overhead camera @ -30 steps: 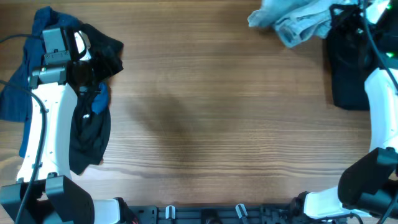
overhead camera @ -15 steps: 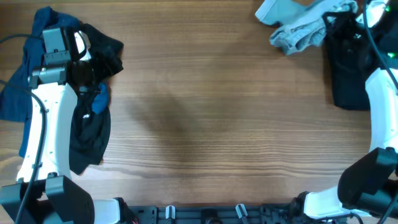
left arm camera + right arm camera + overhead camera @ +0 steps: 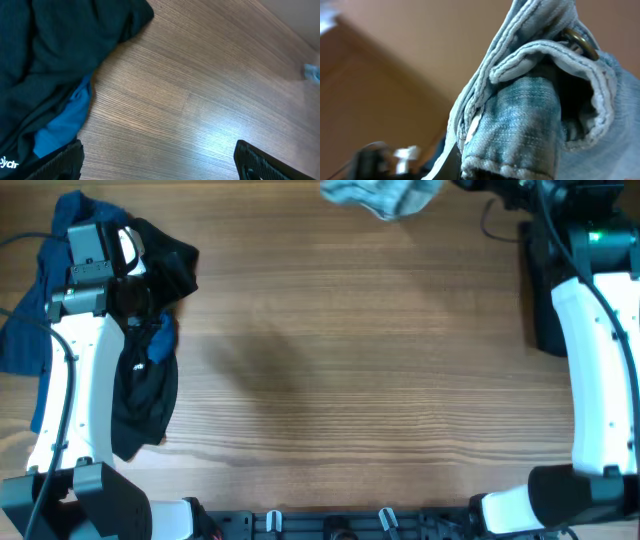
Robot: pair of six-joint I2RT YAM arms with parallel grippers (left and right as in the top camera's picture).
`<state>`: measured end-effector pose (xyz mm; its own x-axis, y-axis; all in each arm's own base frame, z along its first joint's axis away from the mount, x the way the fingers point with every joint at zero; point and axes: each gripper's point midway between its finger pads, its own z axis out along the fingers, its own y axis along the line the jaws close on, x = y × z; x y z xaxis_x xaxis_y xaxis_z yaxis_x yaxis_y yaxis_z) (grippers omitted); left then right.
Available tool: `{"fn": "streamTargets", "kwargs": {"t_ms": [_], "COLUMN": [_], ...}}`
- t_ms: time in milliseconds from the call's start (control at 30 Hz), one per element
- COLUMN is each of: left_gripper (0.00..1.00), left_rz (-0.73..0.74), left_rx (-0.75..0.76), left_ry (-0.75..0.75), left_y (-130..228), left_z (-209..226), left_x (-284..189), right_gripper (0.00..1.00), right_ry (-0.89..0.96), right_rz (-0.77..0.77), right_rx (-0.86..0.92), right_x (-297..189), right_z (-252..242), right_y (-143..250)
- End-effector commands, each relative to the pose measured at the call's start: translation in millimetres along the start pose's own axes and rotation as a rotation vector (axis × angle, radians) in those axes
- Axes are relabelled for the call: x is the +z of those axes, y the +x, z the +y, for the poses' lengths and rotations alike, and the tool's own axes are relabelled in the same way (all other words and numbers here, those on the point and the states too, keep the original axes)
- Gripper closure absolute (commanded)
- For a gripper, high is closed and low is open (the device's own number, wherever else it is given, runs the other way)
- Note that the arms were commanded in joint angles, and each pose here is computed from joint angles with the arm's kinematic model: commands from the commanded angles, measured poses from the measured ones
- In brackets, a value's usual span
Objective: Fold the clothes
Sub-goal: 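Lift the light-blue jeans with the right gripper and drag them leftward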
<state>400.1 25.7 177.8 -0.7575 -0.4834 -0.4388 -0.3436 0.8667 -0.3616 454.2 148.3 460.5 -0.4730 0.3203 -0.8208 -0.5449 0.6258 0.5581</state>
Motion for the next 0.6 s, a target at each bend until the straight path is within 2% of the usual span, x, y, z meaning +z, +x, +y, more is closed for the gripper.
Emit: {"fn": "streamTargets", "kwargs": {"t_ms": [0,133,333,567], "left_gripper": [0.04,0.04,0.04,0.03], "left_rz": [-0.014,-0.014,-0.012,-0.009], "left_rx": [0.021,0.022,0.021,0.024], "left_ry": [0.019,0.019,0.018,0.016], "left_y": [-4.7,-4.7,-4.1,-3.3], "left_z": [-5.1,-5.0,-4.8,-4.4], "left_x": [-3.8,-3.8,-3.8,-3.8], "right_gripper": [0.96,0.96,0.96,0.96], "right_ry": [-0.18,-0.285,-0.425,-0.361], "right_rz": [-0.072,-0.041,0.059,0.153], "right_rx": [-0.112,-0.134,-0.111,-0.055], "right_x": [-30.3,-33.2,-37.6,-31.9], "right_z": [92.9,129.1,157.1,126.8], "right_y": [-32.8,-27.3,-7.0,13.7]}}
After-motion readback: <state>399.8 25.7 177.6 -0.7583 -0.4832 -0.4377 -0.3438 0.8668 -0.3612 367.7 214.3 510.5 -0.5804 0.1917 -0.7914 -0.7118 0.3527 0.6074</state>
